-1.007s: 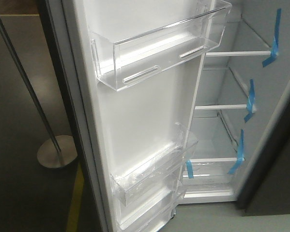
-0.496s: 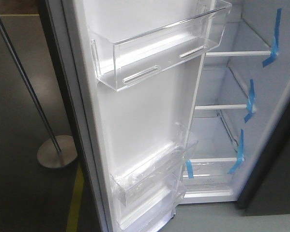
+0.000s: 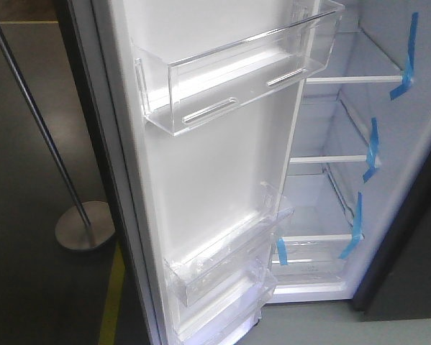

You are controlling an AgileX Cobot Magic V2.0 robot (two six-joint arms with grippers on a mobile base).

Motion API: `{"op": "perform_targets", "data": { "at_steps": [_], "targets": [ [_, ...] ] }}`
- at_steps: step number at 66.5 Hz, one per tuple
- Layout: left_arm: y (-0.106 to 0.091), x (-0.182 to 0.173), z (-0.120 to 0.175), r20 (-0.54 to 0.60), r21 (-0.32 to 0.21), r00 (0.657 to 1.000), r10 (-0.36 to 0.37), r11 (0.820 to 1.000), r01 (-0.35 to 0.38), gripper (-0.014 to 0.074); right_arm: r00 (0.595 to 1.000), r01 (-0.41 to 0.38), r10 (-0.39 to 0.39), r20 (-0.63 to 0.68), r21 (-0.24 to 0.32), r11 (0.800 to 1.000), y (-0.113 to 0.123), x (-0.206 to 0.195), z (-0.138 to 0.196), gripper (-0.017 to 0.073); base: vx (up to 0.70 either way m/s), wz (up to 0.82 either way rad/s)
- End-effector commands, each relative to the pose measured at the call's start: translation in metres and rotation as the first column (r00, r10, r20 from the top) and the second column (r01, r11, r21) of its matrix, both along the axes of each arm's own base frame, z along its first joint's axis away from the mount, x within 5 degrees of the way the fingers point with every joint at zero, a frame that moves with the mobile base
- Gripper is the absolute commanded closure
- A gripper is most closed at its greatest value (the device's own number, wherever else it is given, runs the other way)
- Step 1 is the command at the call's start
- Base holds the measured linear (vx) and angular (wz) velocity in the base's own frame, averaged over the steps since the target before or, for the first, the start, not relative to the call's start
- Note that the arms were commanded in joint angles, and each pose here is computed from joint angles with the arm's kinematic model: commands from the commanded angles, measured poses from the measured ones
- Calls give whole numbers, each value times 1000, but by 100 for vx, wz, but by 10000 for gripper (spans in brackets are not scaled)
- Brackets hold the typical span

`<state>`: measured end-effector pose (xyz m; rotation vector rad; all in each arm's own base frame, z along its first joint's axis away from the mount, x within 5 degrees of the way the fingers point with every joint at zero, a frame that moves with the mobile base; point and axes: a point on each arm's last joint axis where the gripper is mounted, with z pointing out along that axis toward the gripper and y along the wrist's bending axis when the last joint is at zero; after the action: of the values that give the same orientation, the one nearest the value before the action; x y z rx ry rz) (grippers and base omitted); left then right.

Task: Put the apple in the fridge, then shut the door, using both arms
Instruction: 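Lower the apple into the upper door bin and open the right gripper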

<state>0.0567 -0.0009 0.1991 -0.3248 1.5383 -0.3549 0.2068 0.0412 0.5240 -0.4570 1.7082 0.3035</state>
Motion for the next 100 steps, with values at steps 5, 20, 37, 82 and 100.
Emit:
{"op": "perform_targets", "data": {
  "at_steps": [5, 20, 37, 82, 100],
  "targets": [
    [0, -1, 6, 90, -43, 996, -5, 999, 9, 601, 980, -111, 94, 175, 95, 989, 9, 25, 31, 410, 0, 0],
    [0, -1, 7, 102, -191, 995, -2, 981, 22, 601, 951, -286, 261, 168, 147, 947, 22, 77, 36, 408, 0, 0],
    [0, -1, 7, 102, -188, 995, -2, 982, 22, 601, 919, -392, 374, 123, 191, 900, 30, 139, 3, 398, 0, 0],
    [0, -1, 7, 102, -188, 995, -2, 982, 22, 601, 903, -427, 424, 62, 224, 876, 33, 179, -36, 46, 0, 0],
    [0, -1, 7, 102, -188, 995, -2, 982, 22, 601, 911, -407, 411, 33, 220, 886, 32, 180, -39, -6, 0, 0]
  ]
}}
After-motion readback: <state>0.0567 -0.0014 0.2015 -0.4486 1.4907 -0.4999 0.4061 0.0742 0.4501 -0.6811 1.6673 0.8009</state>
